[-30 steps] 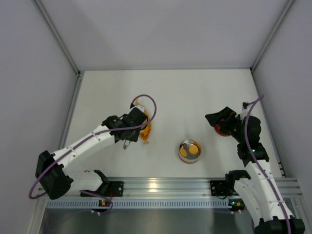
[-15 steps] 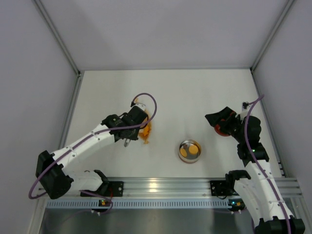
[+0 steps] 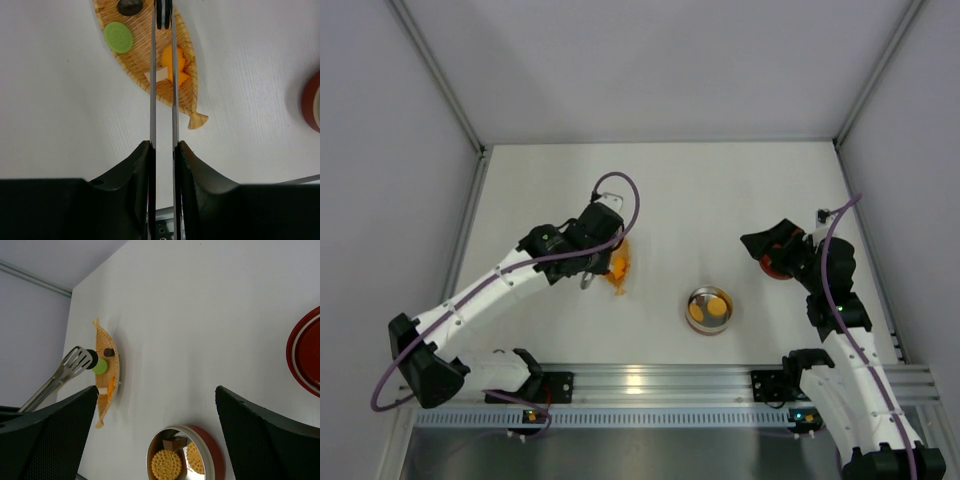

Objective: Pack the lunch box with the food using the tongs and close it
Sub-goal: Pick up the fake food from the plate, then place the fake food in the packing box.

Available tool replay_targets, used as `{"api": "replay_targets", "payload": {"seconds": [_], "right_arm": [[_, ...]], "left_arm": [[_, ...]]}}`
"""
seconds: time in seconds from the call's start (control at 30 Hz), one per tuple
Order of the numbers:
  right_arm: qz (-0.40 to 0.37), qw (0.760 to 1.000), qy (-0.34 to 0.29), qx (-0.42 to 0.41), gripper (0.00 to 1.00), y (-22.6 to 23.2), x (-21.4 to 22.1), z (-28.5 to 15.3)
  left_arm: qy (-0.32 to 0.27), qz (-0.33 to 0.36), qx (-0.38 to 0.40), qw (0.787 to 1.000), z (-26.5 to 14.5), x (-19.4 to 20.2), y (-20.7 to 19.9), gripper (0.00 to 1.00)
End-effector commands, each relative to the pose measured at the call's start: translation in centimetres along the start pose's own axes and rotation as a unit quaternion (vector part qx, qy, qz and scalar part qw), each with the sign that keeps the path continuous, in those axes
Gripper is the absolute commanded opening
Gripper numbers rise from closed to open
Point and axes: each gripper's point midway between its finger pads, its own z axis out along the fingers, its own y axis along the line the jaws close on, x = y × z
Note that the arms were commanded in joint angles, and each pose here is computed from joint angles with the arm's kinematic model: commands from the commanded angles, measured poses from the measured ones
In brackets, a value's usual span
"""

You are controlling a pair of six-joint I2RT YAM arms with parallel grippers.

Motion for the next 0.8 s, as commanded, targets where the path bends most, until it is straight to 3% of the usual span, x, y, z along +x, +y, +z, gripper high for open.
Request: {"api": "replay_targets", "payload": {"seconds": [0.0, 0.3, 0.47, 0.77], "right_arm": [[-0.018, 0.999, -0.037, -0.026, 1.00, 1.5, -2.3, 0.0], [-0.015, 0.999, -0.037, -0.025, 0.99, 1.4, -2.1, 0.0], [-0.018, 0.999, -0.038, -0.022, 1.00, 1.3, -2.0, -0.1], [-0.016, 0.999, -0.037, -0.022, 1.00, 1.0, -1.8, -0.1]], "left_arm": [[-0.043, 0.001, 0.049, 0.998, -2.9, -2.1, -2.0, 0.09], [-0.051, 0.081, 0.181, 0.979, -7.5, -0.2, -13.6, 0.11], [-0.043, 0.083, 0.257, 0.962, -8.6, 1.1, -17.5, 0.11], [-0.005, 0.102, 0.296, 0.950, -7.8, 4.1, -20.4, 0.14]]}}
